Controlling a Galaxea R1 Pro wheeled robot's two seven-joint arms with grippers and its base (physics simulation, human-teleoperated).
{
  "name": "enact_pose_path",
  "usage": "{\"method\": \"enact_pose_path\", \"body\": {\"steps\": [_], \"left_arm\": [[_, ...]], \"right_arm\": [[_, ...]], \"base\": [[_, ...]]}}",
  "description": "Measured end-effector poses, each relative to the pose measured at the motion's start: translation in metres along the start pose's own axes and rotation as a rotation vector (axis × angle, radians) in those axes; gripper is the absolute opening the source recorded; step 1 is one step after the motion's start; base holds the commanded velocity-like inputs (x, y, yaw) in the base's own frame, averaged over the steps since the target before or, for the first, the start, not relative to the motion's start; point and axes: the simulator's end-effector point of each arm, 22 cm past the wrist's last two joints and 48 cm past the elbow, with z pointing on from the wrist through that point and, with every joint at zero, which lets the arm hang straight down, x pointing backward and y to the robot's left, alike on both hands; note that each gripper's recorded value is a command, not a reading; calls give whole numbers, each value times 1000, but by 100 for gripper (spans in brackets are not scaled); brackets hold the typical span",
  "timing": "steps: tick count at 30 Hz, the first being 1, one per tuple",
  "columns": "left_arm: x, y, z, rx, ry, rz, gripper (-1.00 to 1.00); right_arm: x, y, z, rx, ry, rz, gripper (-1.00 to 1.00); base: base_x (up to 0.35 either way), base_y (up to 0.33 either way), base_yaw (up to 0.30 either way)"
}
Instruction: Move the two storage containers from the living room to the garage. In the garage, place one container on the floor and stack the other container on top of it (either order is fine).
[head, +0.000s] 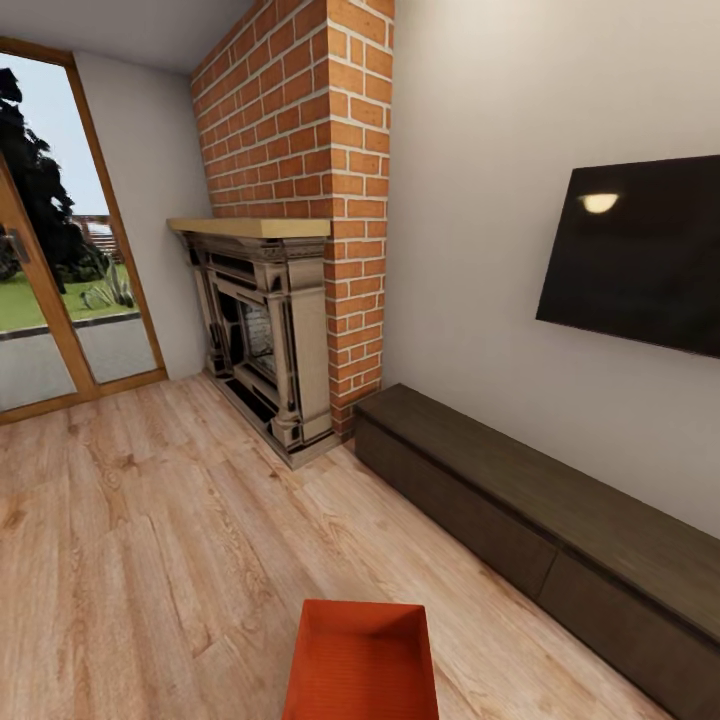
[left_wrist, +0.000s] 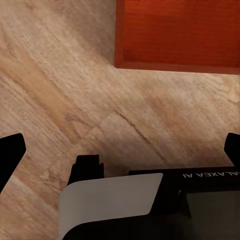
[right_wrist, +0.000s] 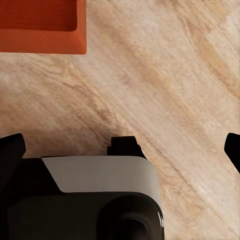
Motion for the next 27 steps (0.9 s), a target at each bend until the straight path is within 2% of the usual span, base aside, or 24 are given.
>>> {"method": "enact_pose_path", "body": {"steps": [9, 27], "left_arm": [[0, 0, 0, 0, 0, 0, 100], [-1, -8, 0, 11, -3, 0, 100]], "right_arm": [[1, -8, 1, 7, 1, -2, 100], [0, -7, 1, 4, -2, 0, 100]], "base": [[0, 0, 0], [0, 0, 0]]}}
